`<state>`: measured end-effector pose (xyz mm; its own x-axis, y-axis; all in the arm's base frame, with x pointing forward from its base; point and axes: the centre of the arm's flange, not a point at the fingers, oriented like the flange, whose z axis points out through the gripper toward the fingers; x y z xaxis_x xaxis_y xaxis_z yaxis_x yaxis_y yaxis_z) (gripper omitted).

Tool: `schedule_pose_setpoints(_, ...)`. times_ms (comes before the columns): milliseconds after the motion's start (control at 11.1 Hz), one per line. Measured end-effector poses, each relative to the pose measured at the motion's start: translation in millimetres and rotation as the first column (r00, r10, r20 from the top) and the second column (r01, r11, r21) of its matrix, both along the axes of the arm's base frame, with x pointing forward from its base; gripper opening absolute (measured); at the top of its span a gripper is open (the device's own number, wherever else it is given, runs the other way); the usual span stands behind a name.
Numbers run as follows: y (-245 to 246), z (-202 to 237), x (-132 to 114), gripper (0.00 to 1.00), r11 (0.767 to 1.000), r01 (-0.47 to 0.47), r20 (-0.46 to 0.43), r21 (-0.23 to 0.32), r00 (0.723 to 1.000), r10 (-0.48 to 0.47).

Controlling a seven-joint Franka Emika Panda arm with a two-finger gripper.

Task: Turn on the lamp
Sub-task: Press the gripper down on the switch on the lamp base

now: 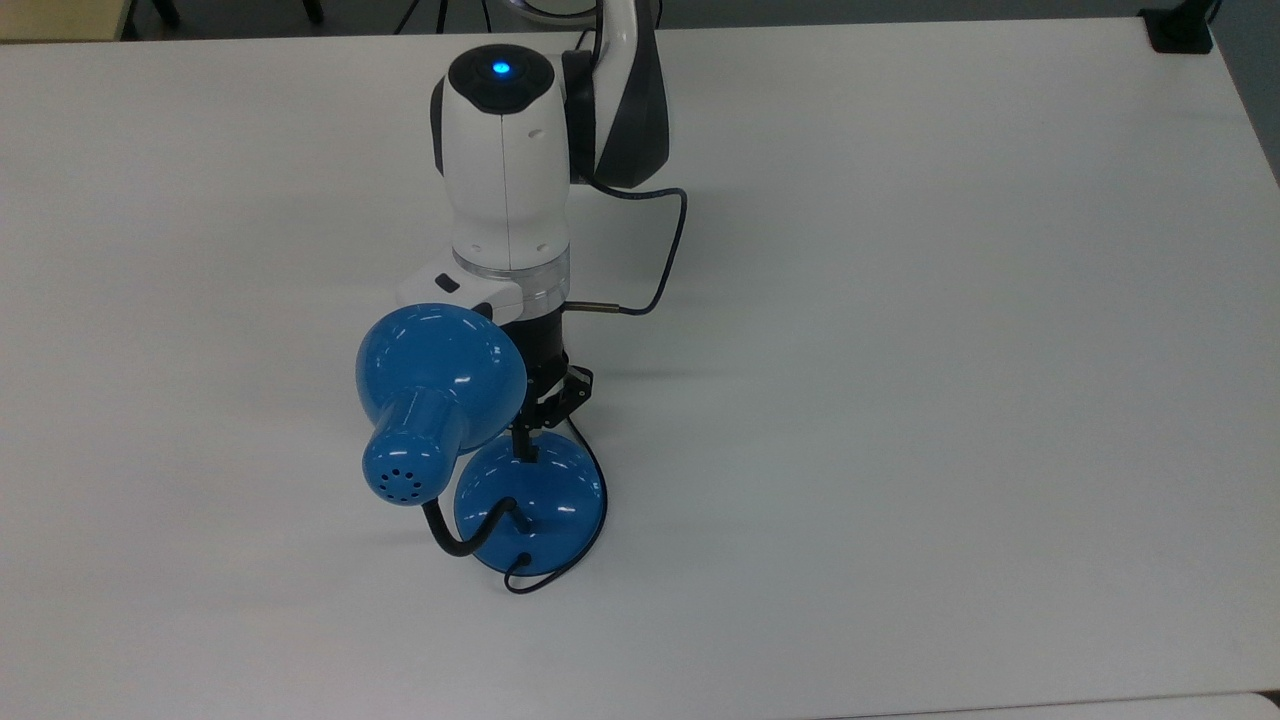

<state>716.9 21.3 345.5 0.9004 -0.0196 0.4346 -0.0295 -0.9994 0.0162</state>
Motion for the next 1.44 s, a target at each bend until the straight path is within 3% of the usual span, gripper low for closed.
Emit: schedule_pose_setpoints(1444, -7, -13, 4, 0.01, 1.0, -0.001, 0.03, -0.006, 1.0, 0.001)
